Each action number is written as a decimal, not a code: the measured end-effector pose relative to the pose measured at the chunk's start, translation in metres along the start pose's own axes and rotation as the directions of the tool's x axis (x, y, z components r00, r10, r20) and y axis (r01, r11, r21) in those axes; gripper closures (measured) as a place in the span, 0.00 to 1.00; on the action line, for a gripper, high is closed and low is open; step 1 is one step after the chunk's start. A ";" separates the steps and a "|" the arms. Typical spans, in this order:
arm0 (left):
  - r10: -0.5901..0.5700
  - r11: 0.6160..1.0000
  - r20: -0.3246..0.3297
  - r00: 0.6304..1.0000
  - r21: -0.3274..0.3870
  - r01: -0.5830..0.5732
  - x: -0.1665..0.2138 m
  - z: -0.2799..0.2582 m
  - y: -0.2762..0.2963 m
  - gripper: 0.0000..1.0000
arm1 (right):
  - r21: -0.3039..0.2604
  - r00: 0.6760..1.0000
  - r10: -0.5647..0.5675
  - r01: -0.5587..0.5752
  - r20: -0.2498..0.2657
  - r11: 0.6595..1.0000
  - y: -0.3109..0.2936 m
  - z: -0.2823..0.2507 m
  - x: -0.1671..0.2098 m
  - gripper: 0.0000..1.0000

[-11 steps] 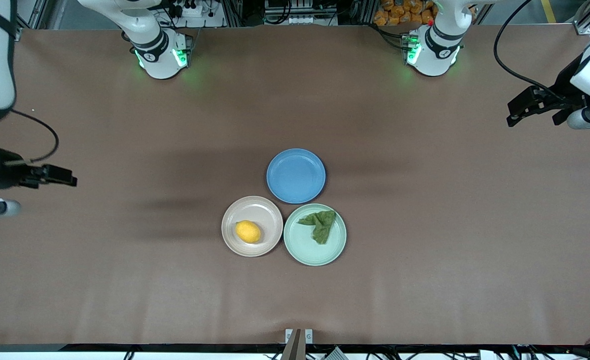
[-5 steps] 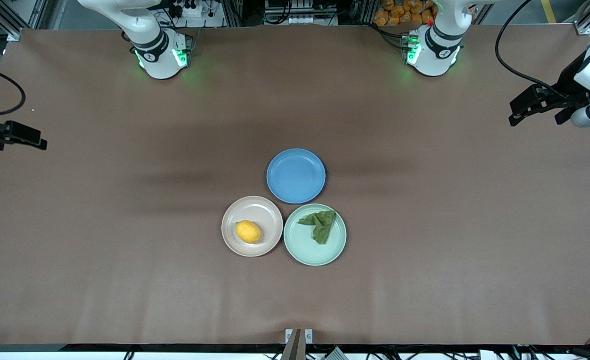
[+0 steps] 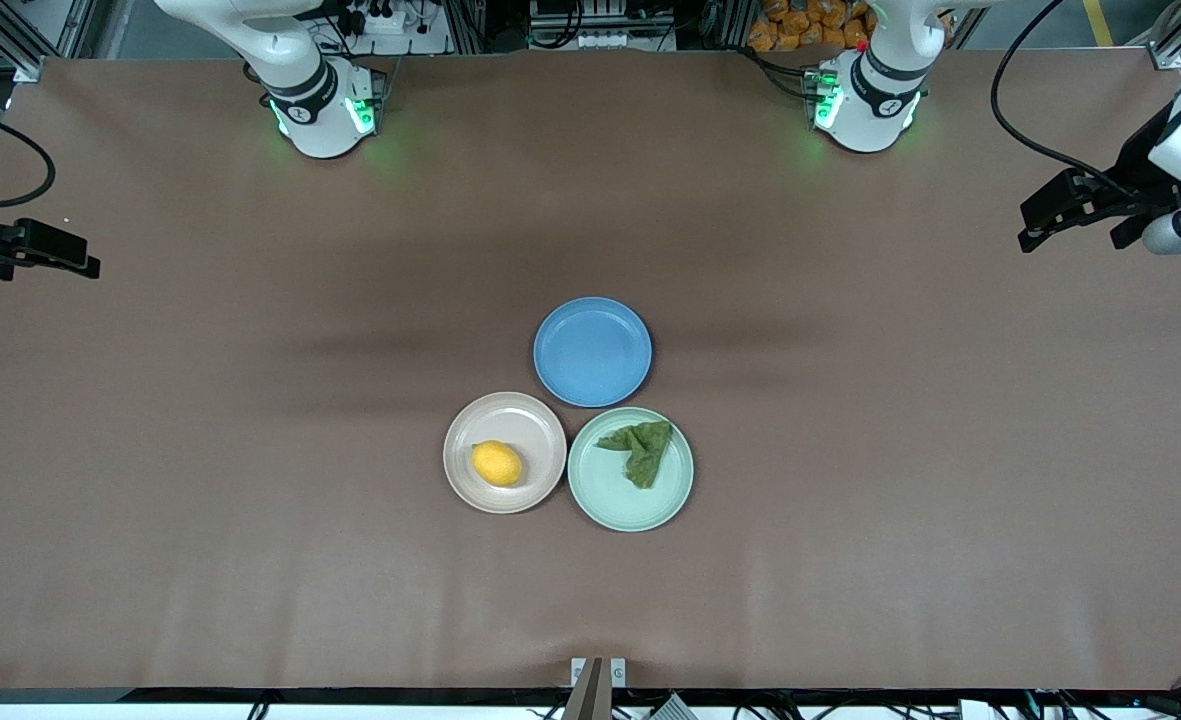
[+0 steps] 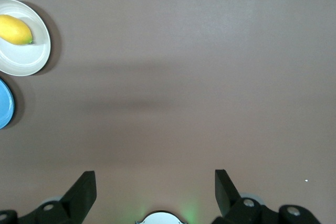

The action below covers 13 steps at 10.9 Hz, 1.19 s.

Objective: Place lemon and lettuce in plates

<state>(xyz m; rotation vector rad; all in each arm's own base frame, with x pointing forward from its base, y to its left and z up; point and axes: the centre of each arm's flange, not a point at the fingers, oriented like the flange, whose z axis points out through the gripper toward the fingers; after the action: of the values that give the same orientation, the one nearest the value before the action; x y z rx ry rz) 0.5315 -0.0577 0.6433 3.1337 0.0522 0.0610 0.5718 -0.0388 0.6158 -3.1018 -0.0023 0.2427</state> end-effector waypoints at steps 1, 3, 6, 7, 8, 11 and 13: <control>0.000 1.000 0.000 1.000 0.000 0.000 0.000 0.000 0.000 0.00 | 0.000 1.000 0.001 -0.001 -0.002 1.000 0.000 -0.001 -0.001 0.00; 0.000 1.000 -0.012 1.000 -0.001 0.000 0.000 -0.006 0.000 0.00 | -0.001 1.000 0.001 -0.001 -0.013 1.000 0.001 -0.002 0.001 0.00; -0.001 1.000 -0.003 1.000 0.000 0.001 -0.005 -0.012 -0.001 0.00 | -0.002 1.000 0.003 -0.003 -0.026 1.000 0.002 -0.001 0.003 0.00; -0.001 1.000 0.006 1.000 0.002 0.001 -0.007 -0.013 -0.001 0.00 | -0.002 1.000 0.003 -0.003 -0.029 1.000 0.002 -0.001 0.003 0.00; -0.002 1.000 0.016 1.000 0.004 0.002 -0.009 -0.013 -0.002 0.00 | -0.002 1.000 0.003 -0.003 -0.029 1.000 0.002 -0.001 0.003 0.00; -0.002 1.000 0.029 1.000 0.006 0.002 -0.012 -0.013 -0.002 0.00 | -0.002 1.000 0.002 -0.002 -0.030 1.000 0.001 -0.001 0.003 0.00; -0.001 1.000 0.024 1.000 0.005 0.000 -0.012 -0.016 -0.001 0.00 | -0.002 0.999 0.004 -0.004 -0.032 1.000 0.002 -0.002 0.002 0.00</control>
<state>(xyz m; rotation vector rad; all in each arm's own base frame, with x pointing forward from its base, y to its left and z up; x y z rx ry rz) 0.5192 -0.0567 0.6585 3.1390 0.0531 0.0239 0.5745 -0.0412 0.6176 -3.1072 0.0043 0.1936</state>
